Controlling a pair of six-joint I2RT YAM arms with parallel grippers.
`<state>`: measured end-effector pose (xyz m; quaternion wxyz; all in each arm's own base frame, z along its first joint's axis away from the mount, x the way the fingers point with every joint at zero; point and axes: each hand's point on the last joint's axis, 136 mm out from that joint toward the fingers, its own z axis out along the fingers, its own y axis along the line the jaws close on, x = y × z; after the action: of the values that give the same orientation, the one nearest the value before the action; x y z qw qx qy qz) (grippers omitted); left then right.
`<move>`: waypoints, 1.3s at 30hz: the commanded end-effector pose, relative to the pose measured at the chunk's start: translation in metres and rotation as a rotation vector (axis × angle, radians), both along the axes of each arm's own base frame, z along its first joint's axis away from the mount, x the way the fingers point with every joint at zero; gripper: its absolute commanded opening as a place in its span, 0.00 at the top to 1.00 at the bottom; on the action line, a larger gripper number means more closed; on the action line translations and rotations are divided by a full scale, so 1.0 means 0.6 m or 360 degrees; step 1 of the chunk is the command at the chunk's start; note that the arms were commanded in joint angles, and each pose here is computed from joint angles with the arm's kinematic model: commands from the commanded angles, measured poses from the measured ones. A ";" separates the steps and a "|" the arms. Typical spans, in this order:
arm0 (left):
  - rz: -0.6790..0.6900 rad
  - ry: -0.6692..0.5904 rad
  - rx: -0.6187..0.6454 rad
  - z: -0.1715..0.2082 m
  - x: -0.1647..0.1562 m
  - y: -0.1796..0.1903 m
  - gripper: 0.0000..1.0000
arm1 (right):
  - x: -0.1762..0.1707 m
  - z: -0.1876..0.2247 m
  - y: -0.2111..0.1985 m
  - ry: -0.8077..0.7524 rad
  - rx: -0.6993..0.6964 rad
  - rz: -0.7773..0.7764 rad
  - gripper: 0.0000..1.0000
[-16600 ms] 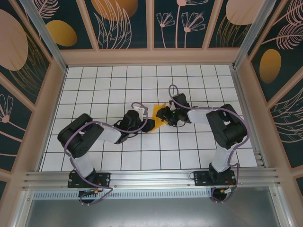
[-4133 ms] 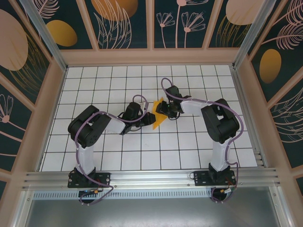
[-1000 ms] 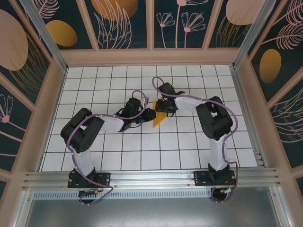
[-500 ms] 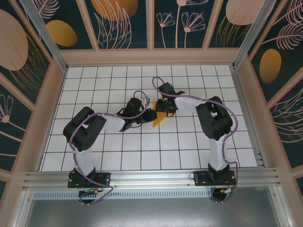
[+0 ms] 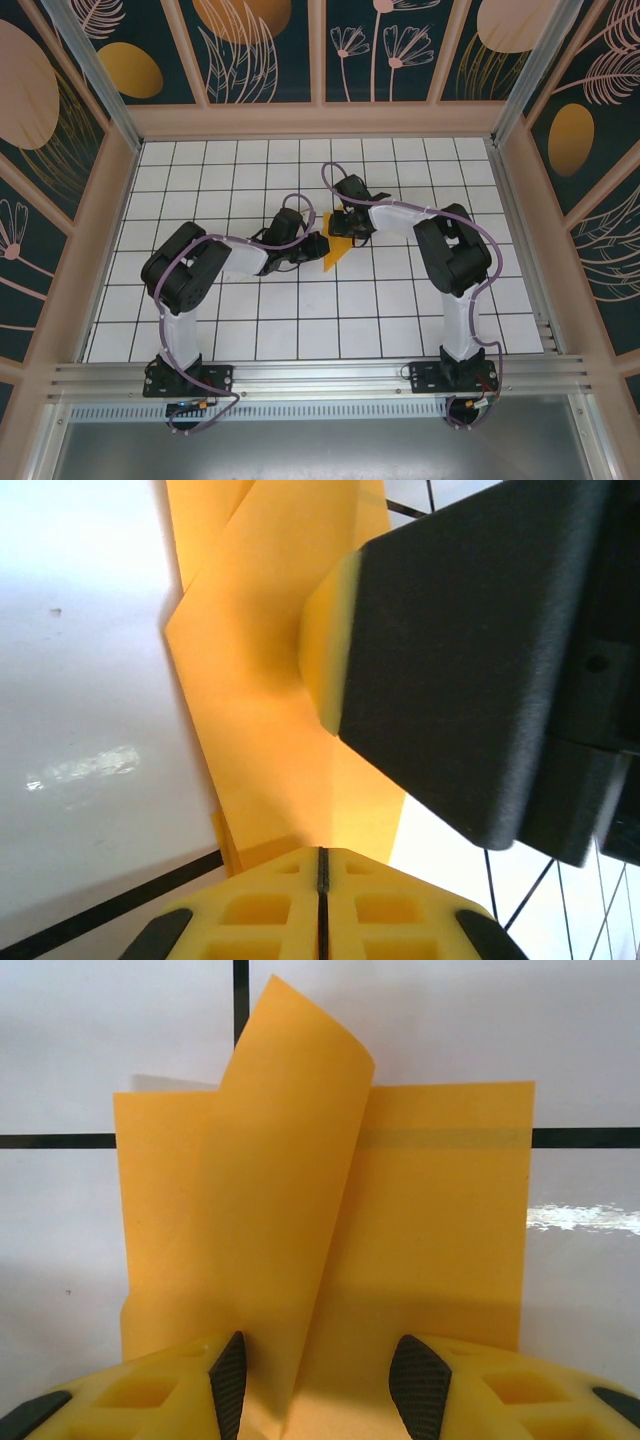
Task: Fold a paper plane with a square sheet of paper (pick it up from the middle)
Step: Fourth fold the wing at the center of the table.
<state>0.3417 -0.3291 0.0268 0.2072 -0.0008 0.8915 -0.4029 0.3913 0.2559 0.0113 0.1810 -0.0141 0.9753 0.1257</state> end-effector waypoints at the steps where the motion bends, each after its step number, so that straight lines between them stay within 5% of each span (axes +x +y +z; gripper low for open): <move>1: 0.0003 0.0043 0.0033 -0.016 0.000 -0.003 0.89 | -0.090 -0.144 -0.089 0.0390 -0.0348 -0.0078 0.50; 16: -0.0040 0.0052 0.0031 -0.019 -0.005 -0.011 0.89 | -0.093 -0.149 -0.095 0.0400 -0.0367 -0.0096 0.54; 23: 0.0043 0.0140 0.0213 -0.059 -0.013 0.015 0.91 | -0.074 -0.118 -0.076 0.0335 -0.0270 -0.0092 0.54; 33: 0.0119 0.0236 0.0513 -0.120 -0.033 0.058 0.95 | -0.002 0.113 0.004 -0.0071 0.0682 0.0051 0.53; 39: 0.0152 0.0255 0.0614 -0.137 -0.038 0.071 0.97 | -0.035 0.120 0.017 -0.0056 0.0856 0.0217 0.60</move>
<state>0.3455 -0.3301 0.0140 0.2087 -0.0171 0.9194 -0.3329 0.3814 0.2434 0.0672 0.1900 0.0089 0.9257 0.3270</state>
